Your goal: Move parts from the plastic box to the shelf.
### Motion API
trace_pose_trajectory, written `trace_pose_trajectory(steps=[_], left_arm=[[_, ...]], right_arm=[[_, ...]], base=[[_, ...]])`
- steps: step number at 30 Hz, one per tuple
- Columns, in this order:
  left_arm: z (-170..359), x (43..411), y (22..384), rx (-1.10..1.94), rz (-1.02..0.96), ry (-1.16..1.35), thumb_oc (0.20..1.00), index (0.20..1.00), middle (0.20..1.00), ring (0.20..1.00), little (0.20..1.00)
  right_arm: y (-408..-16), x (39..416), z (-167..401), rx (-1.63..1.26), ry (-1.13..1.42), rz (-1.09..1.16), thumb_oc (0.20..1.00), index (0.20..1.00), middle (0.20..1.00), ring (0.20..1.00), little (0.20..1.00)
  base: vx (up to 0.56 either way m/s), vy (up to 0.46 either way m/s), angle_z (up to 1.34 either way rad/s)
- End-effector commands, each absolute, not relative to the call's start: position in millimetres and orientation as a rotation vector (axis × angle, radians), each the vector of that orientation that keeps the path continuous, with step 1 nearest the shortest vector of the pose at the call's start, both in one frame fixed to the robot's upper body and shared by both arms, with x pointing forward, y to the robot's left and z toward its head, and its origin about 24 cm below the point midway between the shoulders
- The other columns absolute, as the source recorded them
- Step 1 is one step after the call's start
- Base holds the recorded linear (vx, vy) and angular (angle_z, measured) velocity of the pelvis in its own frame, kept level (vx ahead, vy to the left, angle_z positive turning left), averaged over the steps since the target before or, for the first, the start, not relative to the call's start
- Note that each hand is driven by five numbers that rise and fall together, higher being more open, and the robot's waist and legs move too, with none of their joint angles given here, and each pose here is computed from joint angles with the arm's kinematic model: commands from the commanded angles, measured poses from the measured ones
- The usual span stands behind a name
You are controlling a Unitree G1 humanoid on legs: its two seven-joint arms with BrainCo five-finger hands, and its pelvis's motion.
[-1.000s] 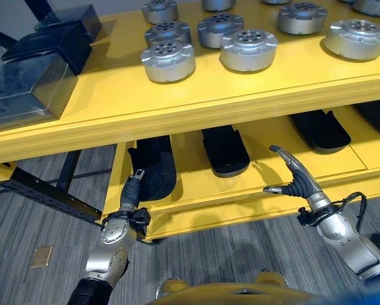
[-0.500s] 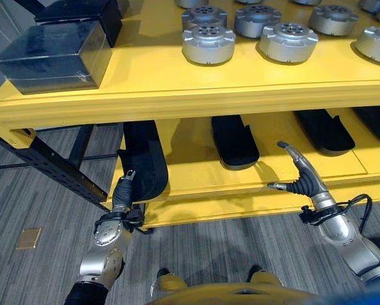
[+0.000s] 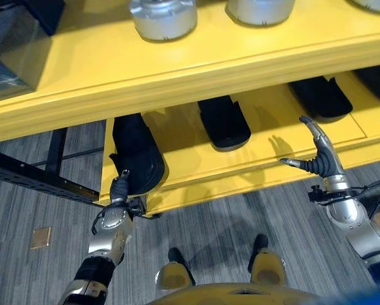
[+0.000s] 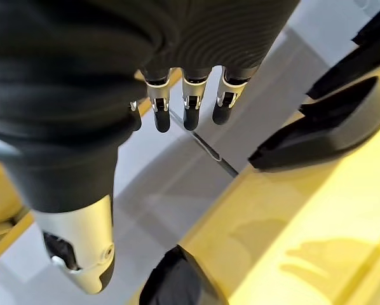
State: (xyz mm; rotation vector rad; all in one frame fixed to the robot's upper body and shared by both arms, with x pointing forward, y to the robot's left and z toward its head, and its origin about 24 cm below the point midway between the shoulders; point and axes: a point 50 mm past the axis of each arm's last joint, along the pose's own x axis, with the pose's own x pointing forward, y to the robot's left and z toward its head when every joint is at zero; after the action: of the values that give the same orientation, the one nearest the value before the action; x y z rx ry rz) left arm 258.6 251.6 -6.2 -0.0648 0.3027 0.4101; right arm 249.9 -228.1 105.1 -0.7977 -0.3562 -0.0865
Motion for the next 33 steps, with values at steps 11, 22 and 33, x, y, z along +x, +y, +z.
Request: trace_pose_trajectory(steps=[11, 22, 33], left_arm=[[84, 321, 286, 0.153, 0.562, 0.019, 0.200, 0.200, 0.200, 0.200, 0.200], [123, 334, 328, 0.527, 0.795, 0.027, 0.200, 0.200, 0.200, 0.200, 0.200], [116, 317, 364, 0.700, 0.847, 0.160, 0.200, 0.200, 0.200, 0.200, 0.200]], right_arm=[[-218, 267, 169, -0.815, -0.587, -0.090, 1.000, 1.000, 1.000, 1.000, 1.000], [-212, 279, 190, -0.822, -0.648, -0.101, 1.000, 1.000, 1.000, 1.000, 1.000], [-224, 273, 200, -0.878, -0.654, -0.115, 1.000, 1.000, 1.000, 1.000, 1.000]], base=[[-0.09, 0.053, -0.07], [-0.09, 0.042, -0.08], [-0.03, 0.080, -0.03]])
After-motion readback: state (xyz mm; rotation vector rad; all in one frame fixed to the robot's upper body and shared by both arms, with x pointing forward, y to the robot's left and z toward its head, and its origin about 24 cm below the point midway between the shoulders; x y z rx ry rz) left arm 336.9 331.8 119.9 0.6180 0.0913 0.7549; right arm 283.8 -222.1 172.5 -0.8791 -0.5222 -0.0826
